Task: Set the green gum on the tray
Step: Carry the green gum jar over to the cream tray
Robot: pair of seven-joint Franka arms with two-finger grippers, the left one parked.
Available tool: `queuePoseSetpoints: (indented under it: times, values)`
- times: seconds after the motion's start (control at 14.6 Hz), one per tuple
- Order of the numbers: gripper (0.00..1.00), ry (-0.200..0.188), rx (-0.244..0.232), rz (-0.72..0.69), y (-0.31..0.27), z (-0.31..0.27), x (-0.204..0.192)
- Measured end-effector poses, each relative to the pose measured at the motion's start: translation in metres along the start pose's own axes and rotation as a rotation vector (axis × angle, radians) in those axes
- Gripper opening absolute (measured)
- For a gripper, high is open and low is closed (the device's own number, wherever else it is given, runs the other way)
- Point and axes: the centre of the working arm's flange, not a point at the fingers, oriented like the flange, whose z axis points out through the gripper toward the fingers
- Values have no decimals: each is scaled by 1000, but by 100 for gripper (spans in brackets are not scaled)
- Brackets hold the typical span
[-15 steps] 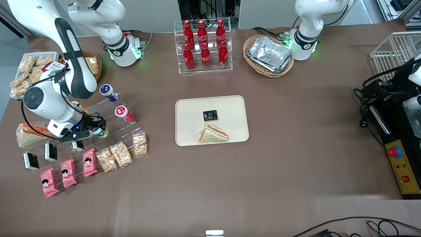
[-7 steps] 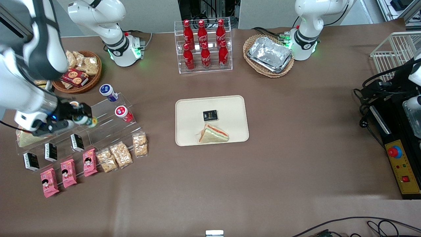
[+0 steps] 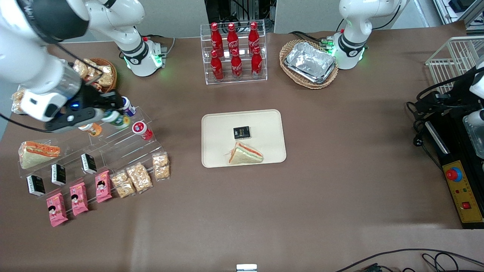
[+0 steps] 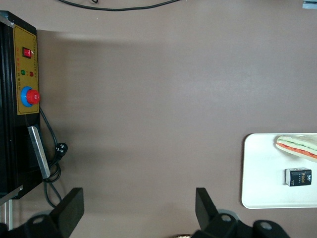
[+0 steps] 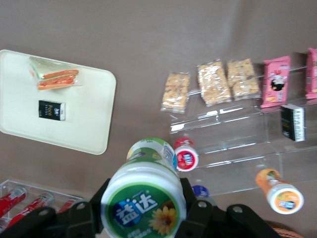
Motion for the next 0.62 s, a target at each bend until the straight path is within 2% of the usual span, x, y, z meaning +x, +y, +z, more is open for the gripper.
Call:
queuePoseSetpoints:
  times: [0.27,0.48,0.62]
  values:
    - [58,-32,-5,66,-77,49,14]
    - [58,-17,-6,154,-137,128,16]
    - [58,6,-2,212,-186,179,2]
